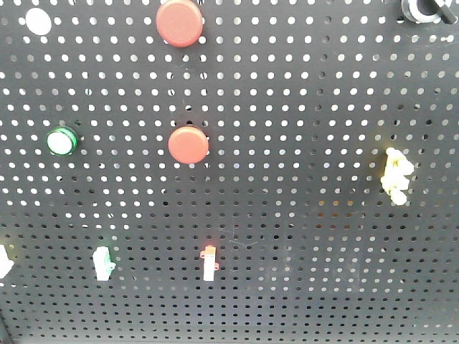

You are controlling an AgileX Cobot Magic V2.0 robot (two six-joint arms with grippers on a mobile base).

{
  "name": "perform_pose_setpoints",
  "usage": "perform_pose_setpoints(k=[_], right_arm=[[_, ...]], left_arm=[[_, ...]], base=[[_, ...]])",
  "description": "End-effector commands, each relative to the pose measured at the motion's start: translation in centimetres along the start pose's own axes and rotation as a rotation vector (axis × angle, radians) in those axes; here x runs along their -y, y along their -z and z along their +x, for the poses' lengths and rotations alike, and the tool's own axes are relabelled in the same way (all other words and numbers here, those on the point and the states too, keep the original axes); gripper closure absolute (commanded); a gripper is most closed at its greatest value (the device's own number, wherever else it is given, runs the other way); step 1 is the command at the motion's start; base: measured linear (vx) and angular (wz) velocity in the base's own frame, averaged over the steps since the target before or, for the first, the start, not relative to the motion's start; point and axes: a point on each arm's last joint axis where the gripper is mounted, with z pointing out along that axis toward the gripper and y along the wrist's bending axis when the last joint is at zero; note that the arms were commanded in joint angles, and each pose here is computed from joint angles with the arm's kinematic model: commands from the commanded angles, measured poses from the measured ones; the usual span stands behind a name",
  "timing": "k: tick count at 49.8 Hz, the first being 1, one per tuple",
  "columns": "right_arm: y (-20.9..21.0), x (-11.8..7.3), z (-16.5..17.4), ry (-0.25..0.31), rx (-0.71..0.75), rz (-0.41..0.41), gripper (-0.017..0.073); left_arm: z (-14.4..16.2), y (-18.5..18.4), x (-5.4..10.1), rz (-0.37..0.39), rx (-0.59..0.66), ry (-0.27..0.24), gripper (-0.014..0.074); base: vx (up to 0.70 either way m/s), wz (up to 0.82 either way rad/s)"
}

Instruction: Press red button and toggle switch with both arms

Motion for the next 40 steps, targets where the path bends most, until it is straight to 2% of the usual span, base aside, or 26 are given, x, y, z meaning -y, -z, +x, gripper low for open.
perform_pose_setpoints(k=[1, 19, 20, 24, 28, 30, 31, 32, 35, 40], right_arm=[[0.1, 0.3, -1.2, -0.019, 0.067, 0.039, 0.0562], [0.1, 0.3, -1.2, -0.019, 0.067, 0.039, 0.0562], [-0.2, 1.1, -0.8, 0.078, 0.063, 0.113, 0.0562], [-0.6, 2.0, -0.1, 0.104, 0.055, 0.204, 0.0562], [-1.0, 3.3, 1.5, 0.101, 0.042, 0.336, 0.0562], [-1.2, 3.7, 2.1, 0.098, 0.049, 0.374, 0.0562], [-1.3, 3.9, 2.8, 0.115, 0.036, 0.398, 0.0562], [-1.5, 4.1, 3.2, 0.093, 0.049, 0.416, 0.0562], [-1.9, 4.3, 4.7, 0.082, 0.046, 0.437, 0.0562], [-2.4, 4.3, 7.1, -0.018, 0.072, 0.436, 0.0562]], left_arm=[[0.4, 0.0, 0.1, -0.001, 0.056, 0.012, 0.0592], [0.4, 0.0, 0.1, -0.001, 0.056, 0.012, 0.0592], [0.4, 0.0, 0.1, -0.001, 0.056, 0.012, 0.0592], [0.4, 0.0, 0.1, -0.001, 0.056, 0.012, 0.0592], [0.4, 0.0, 0.1, -0.001, 0.056, 0.012, 0.0592], [0.4, 0.0, 0.1, -0.001, 0.056, 0.012, 0.0592], [0.4, 0.0, 0.1, -0.001, 0.056, 0.012, 0.0592], [0.4, 0.0, 0.1, -0.001, 0.056, 0.012, 0.0592], [0.4, 0.0, 0.1, -0.001, 0.056, 0.012, 0.0592], [0.4, 0.0, 0.1, -0.001, 0.056, 0.012, 0.0592]], base=[[0.0, 0.0], [0.0, 0.0], [0.0, 0.0], [0.0, 0.0], [0.0, 0.0], [0.0, 0.0], [0.0, 0.0], [0.0, 0.0], [0.0, 0.0], [0.0, 0.0]])
